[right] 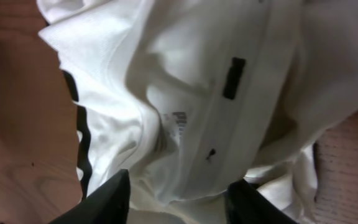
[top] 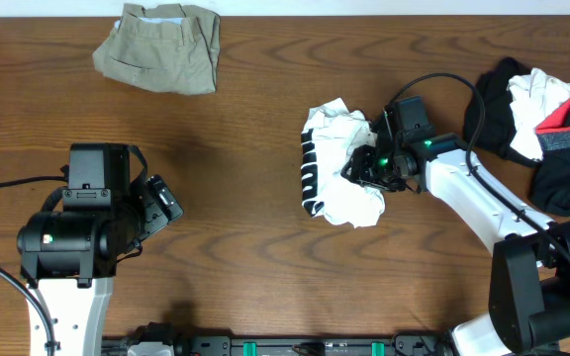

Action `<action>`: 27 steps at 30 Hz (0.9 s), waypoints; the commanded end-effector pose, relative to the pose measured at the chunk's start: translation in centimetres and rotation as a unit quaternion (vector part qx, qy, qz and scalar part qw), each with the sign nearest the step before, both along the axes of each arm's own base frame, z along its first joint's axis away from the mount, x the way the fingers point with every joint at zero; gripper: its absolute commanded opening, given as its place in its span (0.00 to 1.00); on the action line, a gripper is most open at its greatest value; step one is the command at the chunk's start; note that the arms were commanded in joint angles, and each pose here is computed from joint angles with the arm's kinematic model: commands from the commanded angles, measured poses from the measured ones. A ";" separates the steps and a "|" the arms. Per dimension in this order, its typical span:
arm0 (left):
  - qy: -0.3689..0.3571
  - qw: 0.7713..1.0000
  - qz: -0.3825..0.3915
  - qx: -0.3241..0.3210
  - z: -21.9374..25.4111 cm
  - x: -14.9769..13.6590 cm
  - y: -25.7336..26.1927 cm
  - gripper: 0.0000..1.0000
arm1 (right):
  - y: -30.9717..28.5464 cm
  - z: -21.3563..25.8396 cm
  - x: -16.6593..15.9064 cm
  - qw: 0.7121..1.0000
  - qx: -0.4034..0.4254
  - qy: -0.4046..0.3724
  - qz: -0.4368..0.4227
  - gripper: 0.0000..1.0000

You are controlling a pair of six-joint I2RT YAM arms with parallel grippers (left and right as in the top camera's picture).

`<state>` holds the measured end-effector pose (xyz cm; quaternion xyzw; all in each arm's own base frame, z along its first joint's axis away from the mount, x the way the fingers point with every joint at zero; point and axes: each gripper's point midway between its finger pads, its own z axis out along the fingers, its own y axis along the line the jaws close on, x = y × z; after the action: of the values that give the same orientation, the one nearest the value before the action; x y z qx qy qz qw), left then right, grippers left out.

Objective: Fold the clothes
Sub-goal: 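Grasp the shirt's right edge and fold it leftward with the right gripper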

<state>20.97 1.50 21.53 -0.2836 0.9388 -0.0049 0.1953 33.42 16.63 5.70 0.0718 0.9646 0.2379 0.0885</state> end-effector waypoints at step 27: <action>0.006 1.000 -0.002 0.008 -0.3 0.0 0.3 0.98 | -7.2 0.1 -0.8 0.988 -0.149 0.042 -0.016 0.01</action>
<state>21.00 1.50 21.53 -0.2835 0.9387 -0.0053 0.1958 30.97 11.91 4.57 0.0999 0.9856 0.1322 0.0325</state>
